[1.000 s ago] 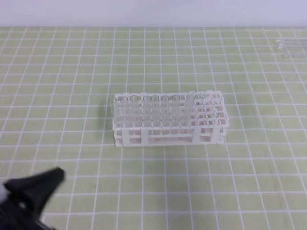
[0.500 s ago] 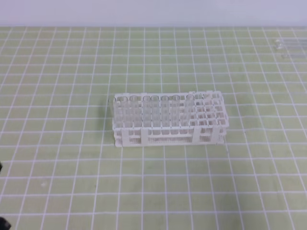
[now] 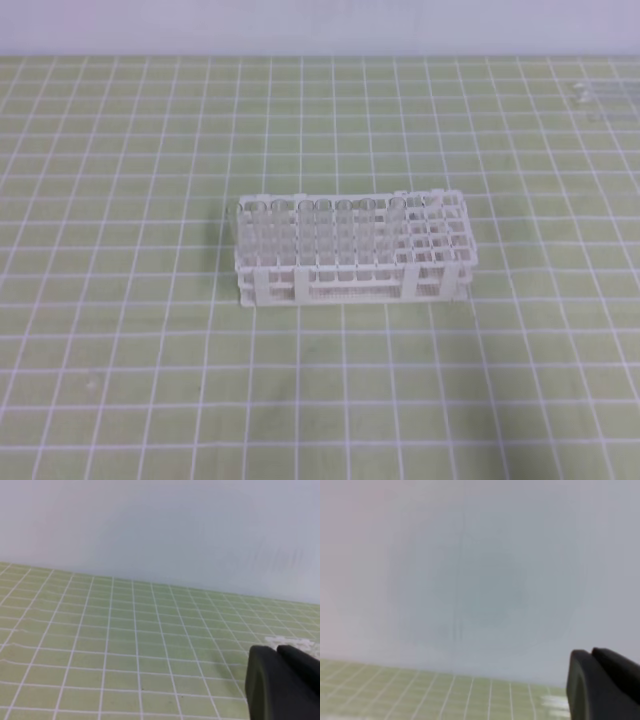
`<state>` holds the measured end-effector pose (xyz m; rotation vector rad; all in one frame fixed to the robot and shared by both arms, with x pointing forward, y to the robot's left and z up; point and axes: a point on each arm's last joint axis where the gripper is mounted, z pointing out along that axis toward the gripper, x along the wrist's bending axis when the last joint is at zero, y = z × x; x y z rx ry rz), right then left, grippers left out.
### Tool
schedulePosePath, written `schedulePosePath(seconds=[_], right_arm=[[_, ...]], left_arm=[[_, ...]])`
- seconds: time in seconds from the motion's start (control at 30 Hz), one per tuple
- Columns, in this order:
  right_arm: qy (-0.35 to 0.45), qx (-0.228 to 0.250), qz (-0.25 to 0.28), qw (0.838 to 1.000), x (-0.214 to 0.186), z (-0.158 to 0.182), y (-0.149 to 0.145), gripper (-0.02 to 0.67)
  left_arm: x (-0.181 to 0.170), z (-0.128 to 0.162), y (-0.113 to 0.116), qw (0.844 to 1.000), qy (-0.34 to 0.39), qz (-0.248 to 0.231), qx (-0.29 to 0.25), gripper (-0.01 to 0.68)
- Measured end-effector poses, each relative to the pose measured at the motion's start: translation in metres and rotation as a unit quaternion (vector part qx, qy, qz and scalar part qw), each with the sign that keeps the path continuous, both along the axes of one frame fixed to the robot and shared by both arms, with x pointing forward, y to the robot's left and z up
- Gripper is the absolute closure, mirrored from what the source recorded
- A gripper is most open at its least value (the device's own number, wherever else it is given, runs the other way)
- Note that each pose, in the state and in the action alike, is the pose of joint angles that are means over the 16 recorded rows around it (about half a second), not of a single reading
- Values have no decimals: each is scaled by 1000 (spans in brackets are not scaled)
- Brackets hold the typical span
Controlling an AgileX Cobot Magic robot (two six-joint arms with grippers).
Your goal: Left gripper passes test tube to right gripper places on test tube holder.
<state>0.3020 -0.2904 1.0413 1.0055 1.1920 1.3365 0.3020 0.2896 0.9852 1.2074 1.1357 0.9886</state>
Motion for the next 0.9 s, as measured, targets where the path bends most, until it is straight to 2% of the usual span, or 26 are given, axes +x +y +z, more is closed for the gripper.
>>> schedulePosePath(seconds=[0.33,0.7,0.9], right_arm=[[-8,6,5,1000,3,-36,2,650],[0,37,-21,999,-3,-45,-3,651],[37,49,-37,997,-5,-52,-6,651]], left_arm=[[0,-2,0,1000,-2,1,-9,672],[0,-1,-1,1000,-7,-5,-30,673],[0,-4,1,1000,9,4,-23,673]])
